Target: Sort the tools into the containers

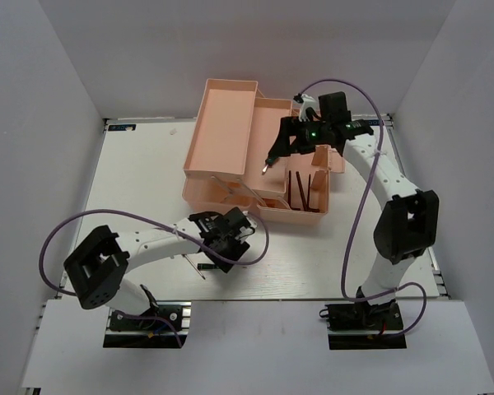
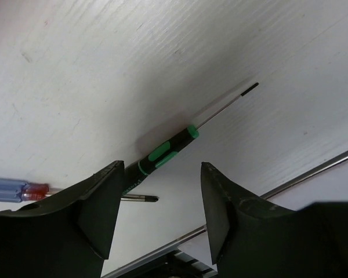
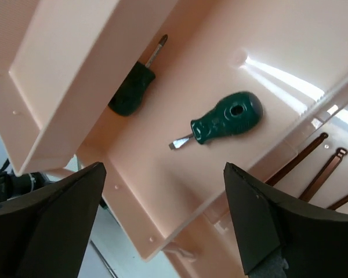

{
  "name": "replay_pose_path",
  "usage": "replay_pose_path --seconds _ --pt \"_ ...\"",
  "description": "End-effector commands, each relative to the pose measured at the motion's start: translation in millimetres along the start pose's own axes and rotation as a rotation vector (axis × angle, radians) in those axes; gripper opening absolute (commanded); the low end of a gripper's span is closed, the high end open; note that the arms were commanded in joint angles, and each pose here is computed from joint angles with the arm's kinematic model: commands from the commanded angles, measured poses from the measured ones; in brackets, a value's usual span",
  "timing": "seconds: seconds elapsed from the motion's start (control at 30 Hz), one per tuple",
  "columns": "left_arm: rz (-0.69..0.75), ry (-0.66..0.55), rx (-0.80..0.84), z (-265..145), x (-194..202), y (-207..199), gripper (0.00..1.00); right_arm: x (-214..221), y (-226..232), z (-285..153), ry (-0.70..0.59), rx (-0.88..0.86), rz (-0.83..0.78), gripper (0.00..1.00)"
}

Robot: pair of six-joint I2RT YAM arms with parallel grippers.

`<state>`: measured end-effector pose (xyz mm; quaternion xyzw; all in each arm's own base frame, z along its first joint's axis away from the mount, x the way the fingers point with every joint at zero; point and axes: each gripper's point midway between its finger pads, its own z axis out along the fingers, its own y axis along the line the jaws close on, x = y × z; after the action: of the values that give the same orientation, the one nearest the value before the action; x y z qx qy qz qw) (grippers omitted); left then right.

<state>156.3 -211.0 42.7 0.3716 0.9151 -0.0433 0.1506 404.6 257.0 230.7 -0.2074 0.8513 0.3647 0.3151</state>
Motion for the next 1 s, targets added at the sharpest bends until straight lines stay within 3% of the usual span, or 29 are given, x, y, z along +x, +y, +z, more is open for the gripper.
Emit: replay_pose_path --seconds 0.0,0.27,0.37,0.43,0.47,0.57,0.6,0.63,0.67,0.8,0.87,0.9,0.97 --pt "0.054 0.017 0.03 5.1 -4.0 -6.0 0.66 -10.6 13.0 -32.1 -0.086 -0.037 -0.036 0.9" --pt "0.078 0.094 0.041 23.7 5.3 -9.3 0.59 -2.1 2.2 -77.8 -0.142 0.047 -0.063 0.9" --pt "0.089 0.112 0.039 28.3 6.1 -9.2 0.5 5.0 1.9 -90.6 -0.167 0.035 -0.084 0.9" --pt "0.089 0.123 0.05 30.1 8.1 -11.1 0.44 11.7 3.1 -95.5 -0.178 0.03 -0.077 0.84" --pt "0.09 0.137 0.048 32.8 10.5 -11.0 0.39 14.5 1.8 -101.0 -0.187 0.029 -0.073 0.71" --pt "0.091 0.159 0.054 37.0 14.6 -12.2 0.31 27.7 1.8 -108.3 -0.192 0.025 -0.07 0.47" --pt "0.101 0.15 0.058 35.8 11.3 -15.6 0.27 26.7 4.5 -112.6 -0.208 0.024 -0.089 0.24" --pt "0.101 0.15 0.058 35.8 11.3 -15.7 0.24 28.8 3.4 -114.8 -0.209 0.022 -0.096 0.08" --pt "0.101 0.15 0.058 35.8 11.3 -15.7 0.22 33.5 0.8 -117.9 -0.21 0.032 -0.094 0.0" --pt "0.104 0.052 0.075 19.1 -17.8 -22.5 0.13 50.2 -7.0 -130.3 -0.202 0.096 -0.106 0.0" --pt "0.123 -0.1 0.133 -9.1 -54.7 -35.3 0.08 62.7 -8.6 -133.5 -0.193 0.096 -0.135 0.0" --pt "0.125 -0.158 0.192 -24.3 -67.3 -45.5 0.05 71.8 -8.3 -133.2 -0.171 0.088 -0.147 0.36" --pt "0.167 -0.378 0.287 -78.4 -108.9 -60.1 0.03 80.0 -1.3 -137.3 -0.163 0.052 -0.218 0.57"
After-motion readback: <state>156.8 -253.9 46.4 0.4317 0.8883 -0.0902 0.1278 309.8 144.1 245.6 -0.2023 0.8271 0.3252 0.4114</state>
